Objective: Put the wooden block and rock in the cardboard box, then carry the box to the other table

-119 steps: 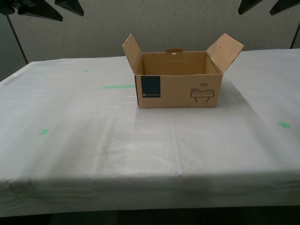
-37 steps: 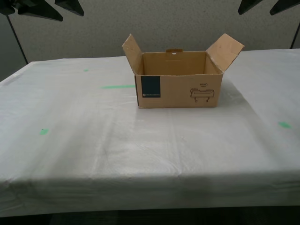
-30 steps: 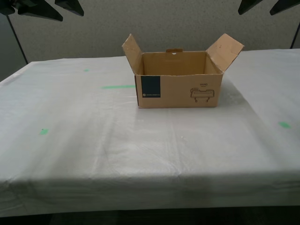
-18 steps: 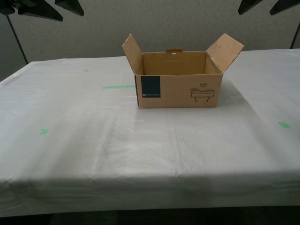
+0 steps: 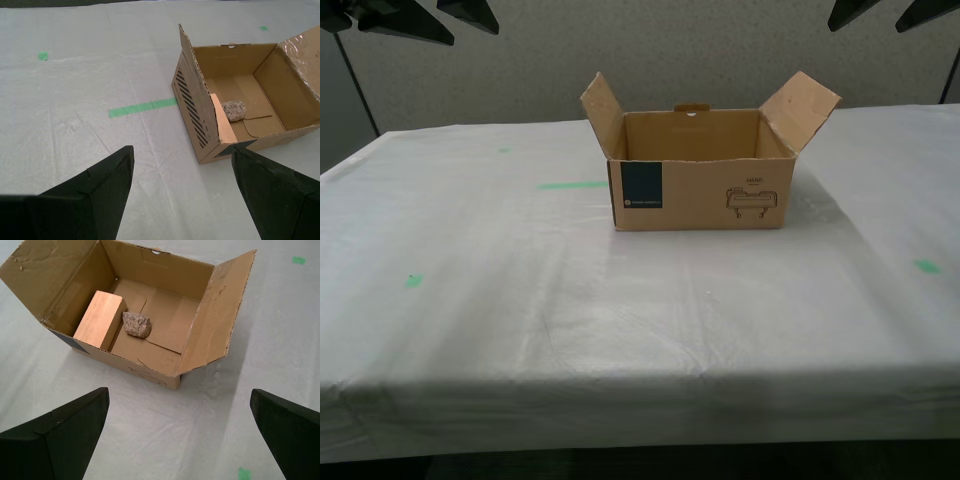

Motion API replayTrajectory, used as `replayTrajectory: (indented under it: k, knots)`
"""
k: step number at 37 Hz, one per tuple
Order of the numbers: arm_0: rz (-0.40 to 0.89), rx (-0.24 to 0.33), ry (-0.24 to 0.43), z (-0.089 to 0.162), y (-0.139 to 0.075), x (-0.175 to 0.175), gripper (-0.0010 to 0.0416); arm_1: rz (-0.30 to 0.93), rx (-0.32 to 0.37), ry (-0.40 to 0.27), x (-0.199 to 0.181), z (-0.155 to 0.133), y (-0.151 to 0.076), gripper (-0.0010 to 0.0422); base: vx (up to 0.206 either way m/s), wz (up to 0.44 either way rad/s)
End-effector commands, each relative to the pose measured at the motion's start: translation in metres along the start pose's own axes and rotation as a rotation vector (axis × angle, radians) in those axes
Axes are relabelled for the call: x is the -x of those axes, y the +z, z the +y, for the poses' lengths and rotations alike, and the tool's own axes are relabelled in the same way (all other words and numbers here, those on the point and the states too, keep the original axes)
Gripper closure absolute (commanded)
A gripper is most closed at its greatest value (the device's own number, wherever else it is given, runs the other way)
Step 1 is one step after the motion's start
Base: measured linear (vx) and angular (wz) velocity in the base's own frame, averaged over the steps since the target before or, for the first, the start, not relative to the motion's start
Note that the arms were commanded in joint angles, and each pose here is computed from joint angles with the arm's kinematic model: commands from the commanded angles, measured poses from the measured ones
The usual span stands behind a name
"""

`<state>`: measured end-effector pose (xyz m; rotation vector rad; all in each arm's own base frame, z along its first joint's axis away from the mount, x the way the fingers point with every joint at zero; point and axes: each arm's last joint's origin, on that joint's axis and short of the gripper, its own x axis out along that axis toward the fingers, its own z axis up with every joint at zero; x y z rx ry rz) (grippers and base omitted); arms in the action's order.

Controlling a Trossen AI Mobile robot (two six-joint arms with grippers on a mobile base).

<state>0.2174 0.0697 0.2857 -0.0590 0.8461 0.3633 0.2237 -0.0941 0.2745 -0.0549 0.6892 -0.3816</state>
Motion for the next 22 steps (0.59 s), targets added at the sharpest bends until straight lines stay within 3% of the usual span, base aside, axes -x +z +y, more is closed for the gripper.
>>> replayTrajectory:
  k: [1, 22]
  knots:
    - [-0.002, 0.000, -0.001, -0.0001, 0.0002, 0.0002, 0.0012, -0.002, -0.004, 0.001, 0.0000, -0.0001, 0.0001, 0.0149, 0.000, 0.000]
    - [-0.002, 0.000, -0.001, -0.0001, 0.0002, 0.0002, 0.0012, -0.002, -0.004, 0.001, 0.0000, -0.0001, 0.0001, 0.0149, 0.000, 0.000]
